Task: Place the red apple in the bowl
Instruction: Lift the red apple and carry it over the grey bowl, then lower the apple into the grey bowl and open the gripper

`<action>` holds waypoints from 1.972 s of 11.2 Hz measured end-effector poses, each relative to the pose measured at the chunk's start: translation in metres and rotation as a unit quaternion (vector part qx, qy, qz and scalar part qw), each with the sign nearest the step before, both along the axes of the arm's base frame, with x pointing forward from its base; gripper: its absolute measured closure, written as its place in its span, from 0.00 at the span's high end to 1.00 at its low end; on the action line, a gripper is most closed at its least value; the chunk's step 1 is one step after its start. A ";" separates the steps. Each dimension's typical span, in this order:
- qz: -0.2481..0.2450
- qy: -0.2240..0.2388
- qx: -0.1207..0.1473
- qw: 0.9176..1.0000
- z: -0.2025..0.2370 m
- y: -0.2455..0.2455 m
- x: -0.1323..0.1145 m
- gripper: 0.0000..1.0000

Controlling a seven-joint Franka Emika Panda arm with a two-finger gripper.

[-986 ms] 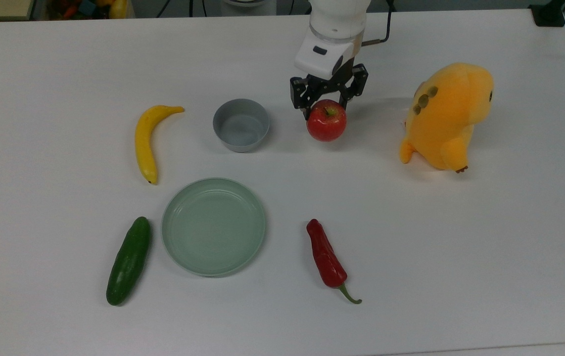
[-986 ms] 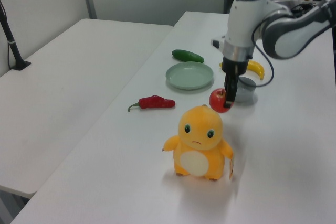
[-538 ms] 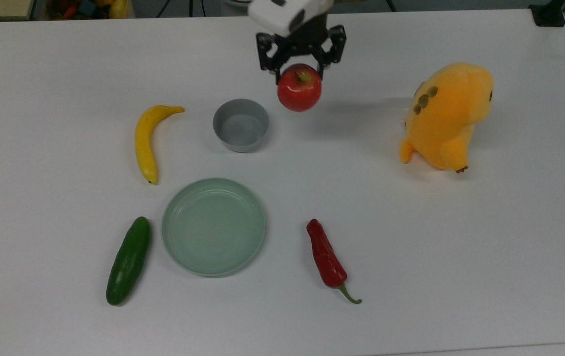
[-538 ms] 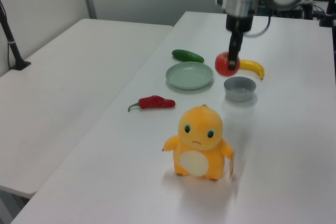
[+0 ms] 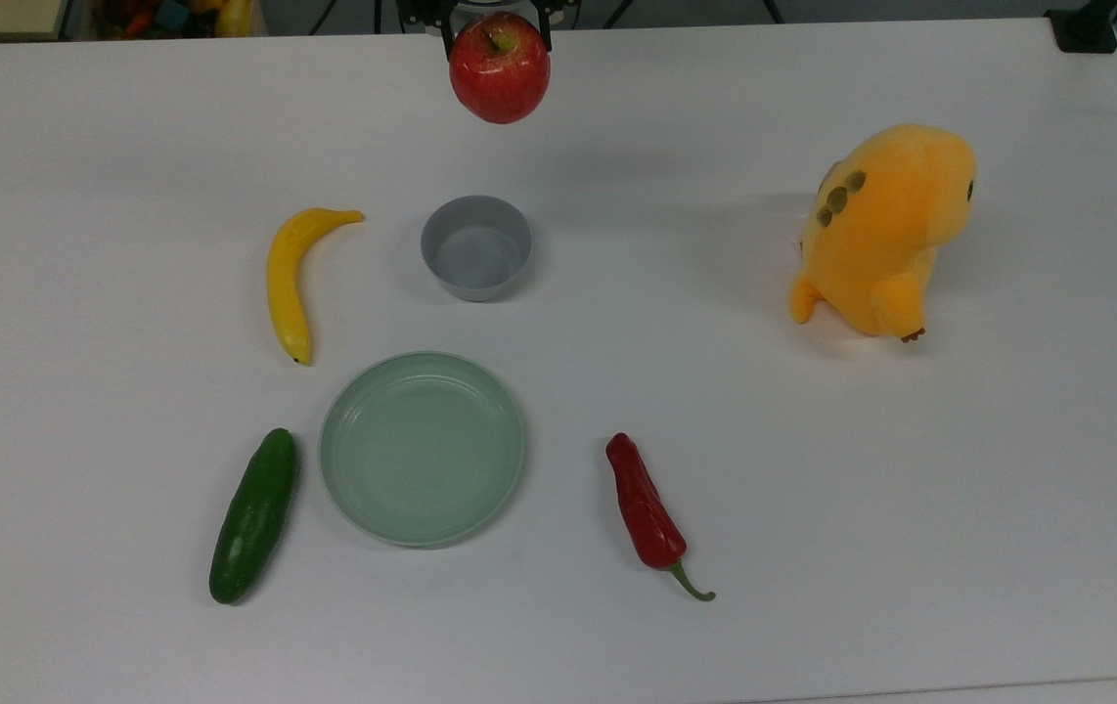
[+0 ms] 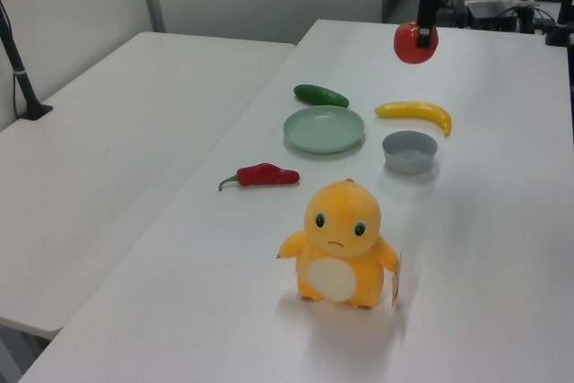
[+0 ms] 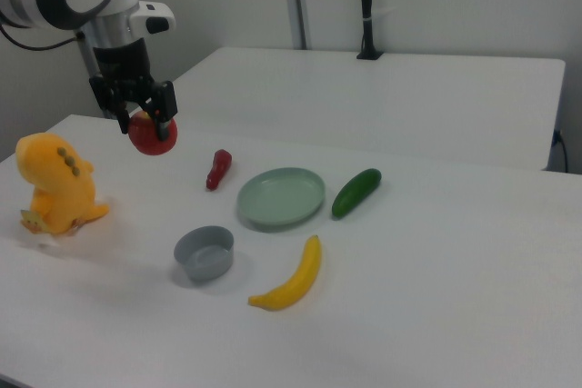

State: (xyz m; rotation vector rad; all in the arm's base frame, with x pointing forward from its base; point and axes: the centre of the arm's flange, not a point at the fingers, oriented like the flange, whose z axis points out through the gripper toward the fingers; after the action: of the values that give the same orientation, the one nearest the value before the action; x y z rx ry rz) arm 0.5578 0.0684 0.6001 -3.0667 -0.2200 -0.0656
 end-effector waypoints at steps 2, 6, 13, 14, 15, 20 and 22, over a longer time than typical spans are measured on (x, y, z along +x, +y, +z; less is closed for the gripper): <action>0.004 0.019 -0.002 1.000 -0.005 0.001 -0.004 0.75; 0.041 0.047 -0.005 0.998 -0.034 -0.018 -0.002 0.75; 0.036 0.012 -0.014 0.999 -0.146 -0.025 0.009 0.75; 0.035 0.006 -0.015 0.999 -0.163 -0.025 0.011 0.75; 0.034 -0.003 -0.017 0.999 -0.178 -0.025 0.013 0.75; 0.031 -0.026 -0.023 0.999 -0.239 -0.024 0.007 0.75; 0.031 -0.020 -0.024 0.999 -0.247 -0.024 0.006 0.75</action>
State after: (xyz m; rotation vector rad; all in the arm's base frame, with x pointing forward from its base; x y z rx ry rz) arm 0.5640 0.0447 0.3534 -3.1048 -0.3248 -0.1208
